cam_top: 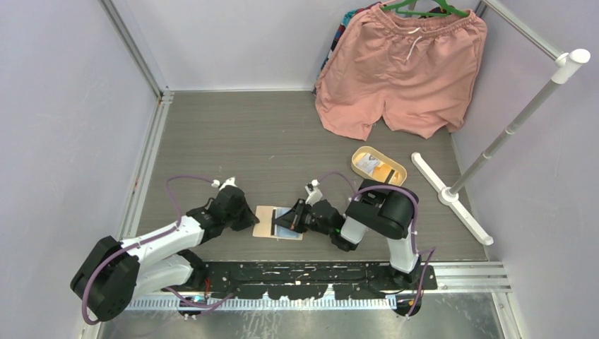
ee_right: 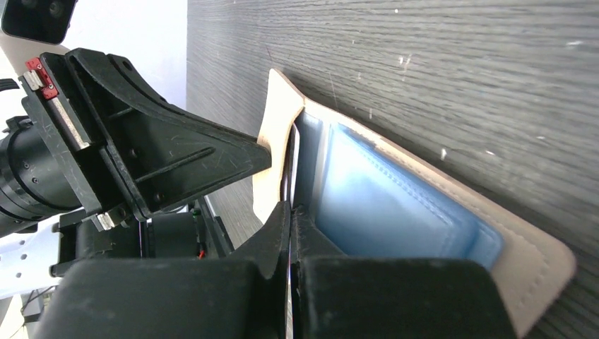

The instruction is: Take the credit cards out of the card holder

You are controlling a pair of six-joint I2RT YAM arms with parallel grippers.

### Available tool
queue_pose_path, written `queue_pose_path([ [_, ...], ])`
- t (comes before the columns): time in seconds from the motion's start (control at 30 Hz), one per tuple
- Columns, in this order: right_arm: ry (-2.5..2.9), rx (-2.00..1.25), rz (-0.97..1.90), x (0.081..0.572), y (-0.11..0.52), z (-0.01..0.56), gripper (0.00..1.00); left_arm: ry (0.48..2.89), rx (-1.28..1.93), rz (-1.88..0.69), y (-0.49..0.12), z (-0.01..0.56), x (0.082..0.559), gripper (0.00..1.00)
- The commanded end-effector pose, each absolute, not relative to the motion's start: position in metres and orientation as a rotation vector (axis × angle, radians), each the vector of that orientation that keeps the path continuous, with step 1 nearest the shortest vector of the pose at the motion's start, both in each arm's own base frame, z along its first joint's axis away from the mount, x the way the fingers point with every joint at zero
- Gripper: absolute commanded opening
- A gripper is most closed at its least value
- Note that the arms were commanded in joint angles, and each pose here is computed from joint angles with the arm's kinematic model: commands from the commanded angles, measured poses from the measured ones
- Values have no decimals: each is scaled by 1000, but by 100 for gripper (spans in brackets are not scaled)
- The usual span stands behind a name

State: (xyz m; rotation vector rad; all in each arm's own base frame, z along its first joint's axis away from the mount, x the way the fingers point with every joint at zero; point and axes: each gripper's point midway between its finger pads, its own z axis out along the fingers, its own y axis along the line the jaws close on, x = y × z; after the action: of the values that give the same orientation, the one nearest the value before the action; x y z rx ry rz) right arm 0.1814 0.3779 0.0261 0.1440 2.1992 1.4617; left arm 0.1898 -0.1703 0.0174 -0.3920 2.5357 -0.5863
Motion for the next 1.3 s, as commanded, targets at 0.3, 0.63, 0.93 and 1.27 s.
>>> queue_pose_path([
  [0.3, 2211, 150, 1419, 180, 355, 22, 1, 2667, -407, -326, -129, -18, 159, 0],
  [0.63, 2236, 172, 1390, 176, 332, 16, 1, 2665, -409, -326, -129, -18, 159, 0],
  [0.93, 2205, 177, 1422, 175, 318, 30, 1, 2664, -409, -328, -129, -18, 159, 0],
  [1.27, 2129, 92, 1342, 194, 307, 95, 1, 2666, -407, -325, -129, -19, 159, 0],
])
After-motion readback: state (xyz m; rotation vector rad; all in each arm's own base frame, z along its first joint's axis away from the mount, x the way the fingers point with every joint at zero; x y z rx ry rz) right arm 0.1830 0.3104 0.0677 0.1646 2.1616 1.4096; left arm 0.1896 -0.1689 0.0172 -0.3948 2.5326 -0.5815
